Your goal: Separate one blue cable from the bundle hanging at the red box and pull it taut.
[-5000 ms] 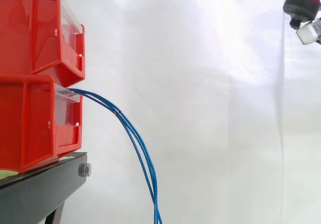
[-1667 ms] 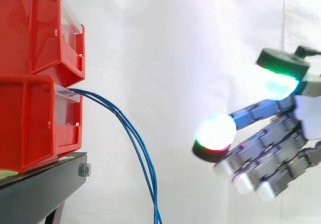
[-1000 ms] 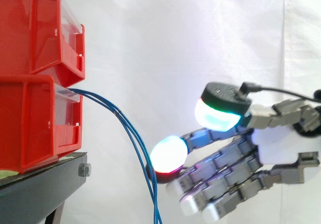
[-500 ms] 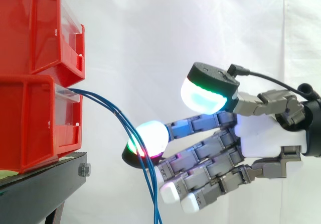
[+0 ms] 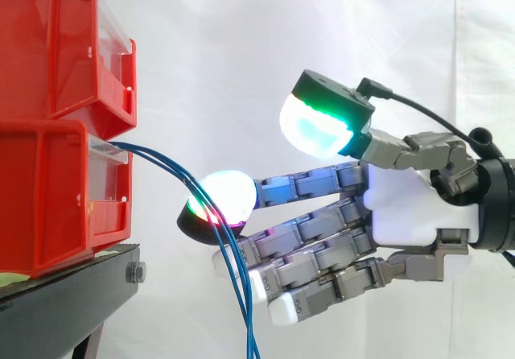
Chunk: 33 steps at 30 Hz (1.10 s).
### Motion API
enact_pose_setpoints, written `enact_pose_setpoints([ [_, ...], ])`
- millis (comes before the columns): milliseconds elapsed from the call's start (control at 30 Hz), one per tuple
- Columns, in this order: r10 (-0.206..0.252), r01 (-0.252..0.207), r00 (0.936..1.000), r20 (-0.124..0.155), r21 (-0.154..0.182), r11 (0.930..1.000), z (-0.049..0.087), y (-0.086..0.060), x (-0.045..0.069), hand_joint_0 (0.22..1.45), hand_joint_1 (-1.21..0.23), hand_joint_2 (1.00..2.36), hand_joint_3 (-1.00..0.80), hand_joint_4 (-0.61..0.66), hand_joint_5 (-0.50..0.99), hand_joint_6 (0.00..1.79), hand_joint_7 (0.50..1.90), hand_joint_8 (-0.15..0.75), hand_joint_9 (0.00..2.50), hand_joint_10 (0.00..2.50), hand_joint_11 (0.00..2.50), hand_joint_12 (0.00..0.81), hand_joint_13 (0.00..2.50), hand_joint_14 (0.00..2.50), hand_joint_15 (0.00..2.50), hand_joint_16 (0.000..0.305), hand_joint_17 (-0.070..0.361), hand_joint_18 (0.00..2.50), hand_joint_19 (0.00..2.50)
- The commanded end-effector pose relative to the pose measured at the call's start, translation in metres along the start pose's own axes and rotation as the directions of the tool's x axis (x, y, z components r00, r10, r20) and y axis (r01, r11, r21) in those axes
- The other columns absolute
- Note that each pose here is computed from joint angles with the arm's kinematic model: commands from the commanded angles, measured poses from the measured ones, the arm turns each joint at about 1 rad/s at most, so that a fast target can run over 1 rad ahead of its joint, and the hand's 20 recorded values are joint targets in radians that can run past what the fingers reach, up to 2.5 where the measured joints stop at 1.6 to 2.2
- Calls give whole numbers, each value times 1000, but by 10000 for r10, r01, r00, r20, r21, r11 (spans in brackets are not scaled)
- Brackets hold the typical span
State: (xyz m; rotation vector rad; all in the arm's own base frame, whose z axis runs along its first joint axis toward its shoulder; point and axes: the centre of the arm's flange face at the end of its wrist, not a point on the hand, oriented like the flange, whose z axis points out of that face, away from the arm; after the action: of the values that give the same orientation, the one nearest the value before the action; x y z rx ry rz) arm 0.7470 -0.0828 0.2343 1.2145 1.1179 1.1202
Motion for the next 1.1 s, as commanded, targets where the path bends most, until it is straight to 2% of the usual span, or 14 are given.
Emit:
enact_pose_setpoints([
  [0,35,-35,10000,-3,-25,10000,3,-10,0,515,-636,1000,-500,253,-215,502,854,324,546,11,332,371,717,11,288,43,96,682,213],
  [133,62,-62,9999,-111,-13,10000,3,-11,1,517,-630,1000,-500,252,-215,502,858,322,547,11,329,371,722,9,284,43,96,681,220],
  [267,267,-264,9994,-220,124,9996,5,-30,2,518,-629,1000,-500,253,-215,502,855,321,546,9,329,371,723,9,294,43,97,686,230],
  [400,421,-424,9987,-281,-128,9990,8,-31,4,519,-624,1000,-500,253,-215,502,858,319,546,9,330,372,726,10,301,43,98,690,240],
  [500,460,-468,9981,-405,-187,9987,9,-32,7,520,-621,1000,-500,253,-215,502,856,319,545,9,337,374,727,11,297,44,98,693,239],
  [533,466,-474,9976,-512,-140,9988,11,-43,9,520,-620,1000,-500,253,-214,502,855,318,544,9,339,375,729,10,298,44,98,696,247],
  [567,471,-480,9977,-497,-170,9987,12,-44,8,521,-619,1000,-500,254,-214,502,859,319,543,11,336,374,730,10,305,44,98,696,250],
  [600,531,-546,9959,-728,-194,9983,14,-54,10,520,-617,1000,-500,252,-215,502,858,320,544,9,333,374,732,10,305,44,98,697,253],
  [667,598,-635,9944,-871,-398,9972,17,-52,12,521,-616,1000,-500,252,-215,502,856,319,545,9,339,373,733,10,308,44,98,697,256],
  [700,603,-645,9938,-933,-426,9970,18,-52,17,520,-615,1000,-500,252,-214,502,860,320,545,9,338,375,736,10,308,44,98,699,256],
  [800,594,-632,9947,-841,-429,9971,19,-50,17,521,-614,1000,-500,254,-214,502,857,319,546,9,331,376,740,10,308,44,98,703,255],
  [1067,650,-693,9931,-981,-420,9967,18,-50,19,535,-592,1000,-500,255,-211,502,855,318,556,9,340,377,763,11,327,44,98,712,274],
])
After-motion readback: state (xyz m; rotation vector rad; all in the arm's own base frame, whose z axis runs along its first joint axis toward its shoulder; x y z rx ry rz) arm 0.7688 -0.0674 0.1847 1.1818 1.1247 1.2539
